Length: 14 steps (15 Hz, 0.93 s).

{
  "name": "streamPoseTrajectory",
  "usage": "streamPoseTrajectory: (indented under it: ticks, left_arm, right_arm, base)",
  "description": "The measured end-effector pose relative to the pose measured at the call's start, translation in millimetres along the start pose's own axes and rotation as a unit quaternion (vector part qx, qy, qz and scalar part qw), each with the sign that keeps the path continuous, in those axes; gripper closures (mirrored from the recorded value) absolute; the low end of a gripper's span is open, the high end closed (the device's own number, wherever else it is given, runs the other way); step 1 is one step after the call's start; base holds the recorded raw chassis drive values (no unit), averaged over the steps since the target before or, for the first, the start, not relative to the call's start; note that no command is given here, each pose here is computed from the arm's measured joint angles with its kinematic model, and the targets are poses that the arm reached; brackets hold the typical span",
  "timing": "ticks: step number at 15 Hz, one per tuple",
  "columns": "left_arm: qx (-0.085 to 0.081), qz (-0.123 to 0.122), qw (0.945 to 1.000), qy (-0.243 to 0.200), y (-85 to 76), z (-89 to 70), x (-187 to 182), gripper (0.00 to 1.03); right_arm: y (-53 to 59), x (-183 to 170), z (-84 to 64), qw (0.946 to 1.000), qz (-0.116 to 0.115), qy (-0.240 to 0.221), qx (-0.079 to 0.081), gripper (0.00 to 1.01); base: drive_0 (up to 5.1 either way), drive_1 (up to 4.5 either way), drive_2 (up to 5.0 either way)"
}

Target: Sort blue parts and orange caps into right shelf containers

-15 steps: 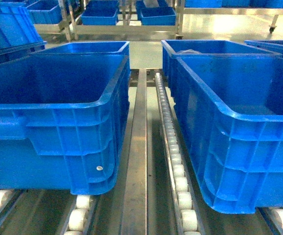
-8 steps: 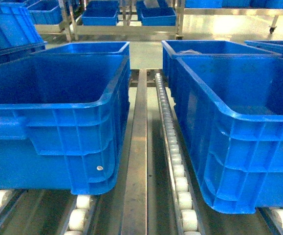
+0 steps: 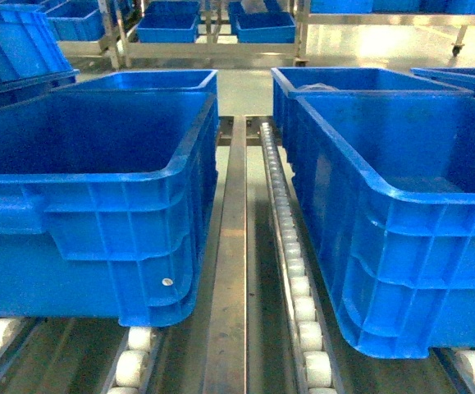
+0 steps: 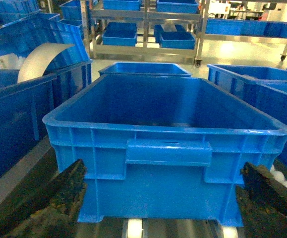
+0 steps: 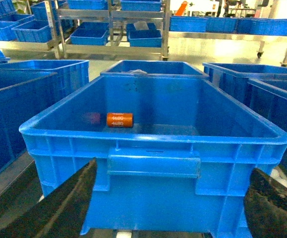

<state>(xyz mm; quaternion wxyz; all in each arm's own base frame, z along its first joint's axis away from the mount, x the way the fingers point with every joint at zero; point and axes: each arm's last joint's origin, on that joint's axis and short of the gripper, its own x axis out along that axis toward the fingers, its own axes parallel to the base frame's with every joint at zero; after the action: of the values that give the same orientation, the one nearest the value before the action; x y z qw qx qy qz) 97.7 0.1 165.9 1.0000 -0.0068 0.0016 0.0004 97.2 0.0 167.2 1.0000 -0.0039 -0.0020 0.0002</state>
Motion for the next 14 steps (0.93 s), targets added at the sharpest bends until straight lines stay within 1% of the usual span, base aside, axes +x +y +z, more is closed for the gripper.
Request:
streamPoseTrajectory:
  ticks: [1,2,14]
  left_arm:
    - [0.001,0.0,1.0,0.0,0.0,0.0,0.0,0.03]
    - [0.001,0.0,1.0,0.0,0.0,0.0,0.0,0.05]
    - [0.001,0.0,1.0,0.0,0.0,0.0,0.0,0.05]
  right_arm:
    - [0.0,0.0,0.0,1.0,0.0,0.0,0.0,0.01]
    - [0.0,0.0,0.0,1.0,0.0,0.0,0.0,0.03]
    - [0.0,0.0,0.0,1.0,0.0,0.0,0.0,0.03]
  base:
    - [0.0,0.0,0.0]
    - [0.0,0.0,0.0]
    - [0.0,0.0,0.0]
